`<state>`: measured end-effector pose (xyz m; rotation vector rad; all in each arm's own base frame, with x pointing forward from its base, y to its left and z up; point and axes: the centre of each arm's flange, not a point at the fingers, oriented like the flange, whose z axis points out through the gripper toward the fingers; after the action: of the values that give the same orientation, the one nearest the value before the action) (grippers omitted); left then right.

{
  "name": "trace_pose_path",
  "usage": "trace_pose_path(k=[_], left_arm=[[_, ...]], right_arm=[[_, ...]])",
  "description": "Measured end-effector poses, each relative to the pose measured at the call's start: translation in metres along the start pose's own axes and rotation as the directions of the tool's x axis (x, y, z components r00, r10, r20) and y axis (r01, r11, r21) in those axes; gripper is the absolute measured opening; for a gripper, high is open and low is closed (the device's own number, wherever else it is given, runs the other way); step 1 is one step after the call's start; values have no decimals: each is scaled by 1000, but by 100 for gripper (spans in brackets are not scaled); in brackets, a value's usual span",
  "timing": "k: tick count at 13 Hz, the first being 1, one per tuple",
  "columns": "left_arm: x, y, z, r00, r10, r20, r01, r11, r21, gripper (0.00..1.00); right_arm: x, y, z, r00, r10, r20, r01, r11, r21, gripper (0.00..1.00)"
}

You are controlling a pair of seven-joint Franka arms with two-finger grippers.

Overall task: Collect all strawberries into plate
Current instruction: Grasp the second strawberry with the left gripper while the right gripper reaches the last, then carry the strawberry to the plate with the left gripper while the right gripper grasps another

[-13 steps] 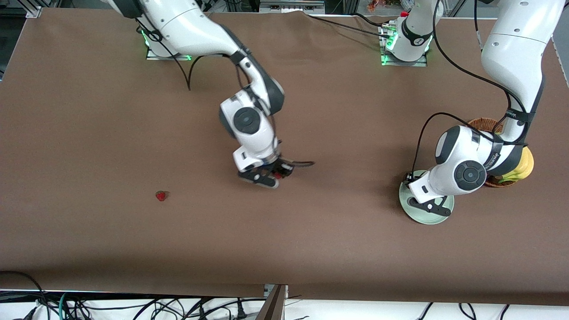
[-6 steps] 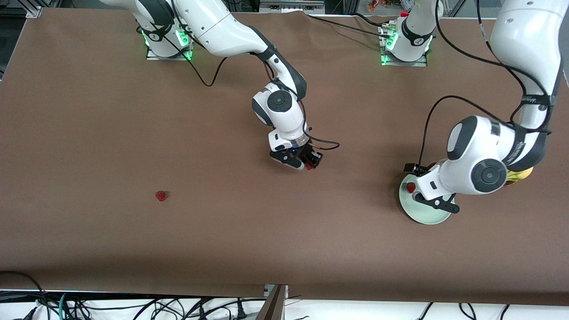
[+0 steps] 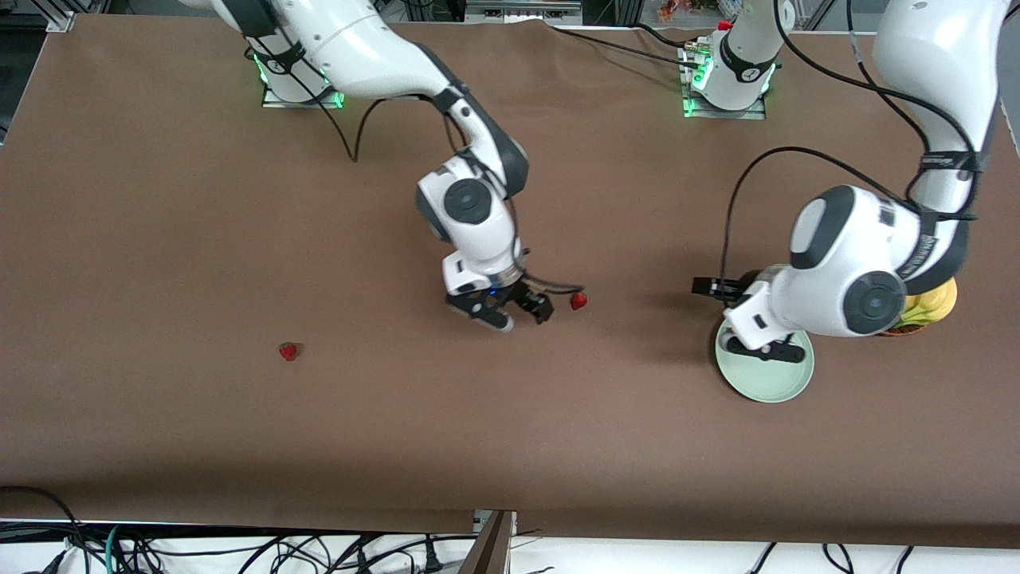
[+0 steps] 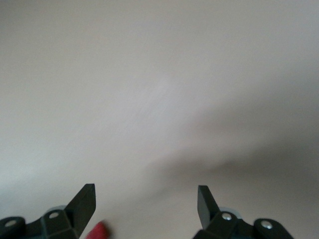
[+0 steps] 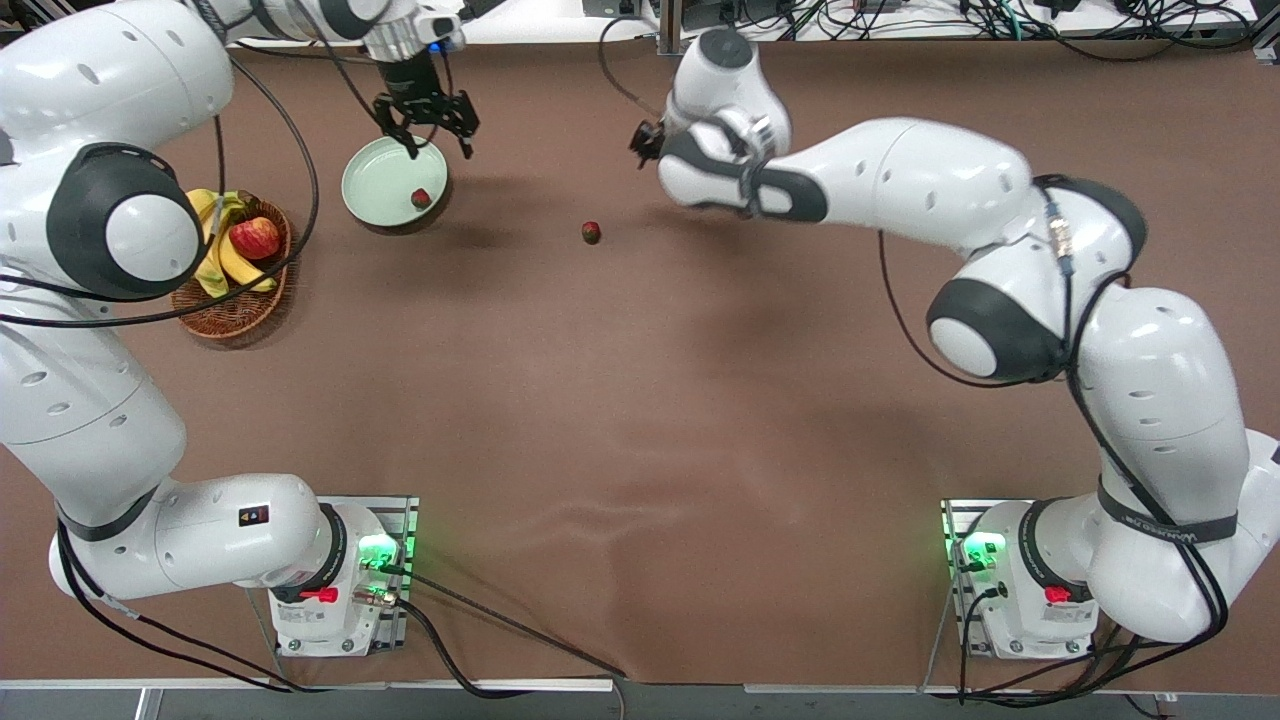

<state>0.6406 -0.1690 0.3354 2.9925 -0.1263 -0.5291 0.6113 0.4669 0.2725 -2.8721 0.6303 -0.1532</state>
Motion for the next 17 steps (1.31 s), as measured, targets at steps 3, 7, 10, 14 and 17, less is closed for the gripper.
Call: trace_pose_path(k=[3,7,10,14,17], left_arm=[[2,76,52,996,-77,-48,76,997,-9,100],[4,155,148,973,-188,-131,174,979,-107,100],[-7,194,181,962,-230,-150,212,969,-130,100],[-4,194,190,957,-219,-192,206,975,-88,70],[2,191,188,950,-195,-243,181,980,-80,67]], right_arm=[[92,65,-40,979,-193,71,199,976,-85,92],[182,164,-52,891,-422,166,444,887,-128,92],[225,240,-34,837,-511,194,539,831,-138,92],[230,285,-5,804,-554,216,586,799,-136,92],[237,310,3,775,-593,219,625,770,-129,90]])
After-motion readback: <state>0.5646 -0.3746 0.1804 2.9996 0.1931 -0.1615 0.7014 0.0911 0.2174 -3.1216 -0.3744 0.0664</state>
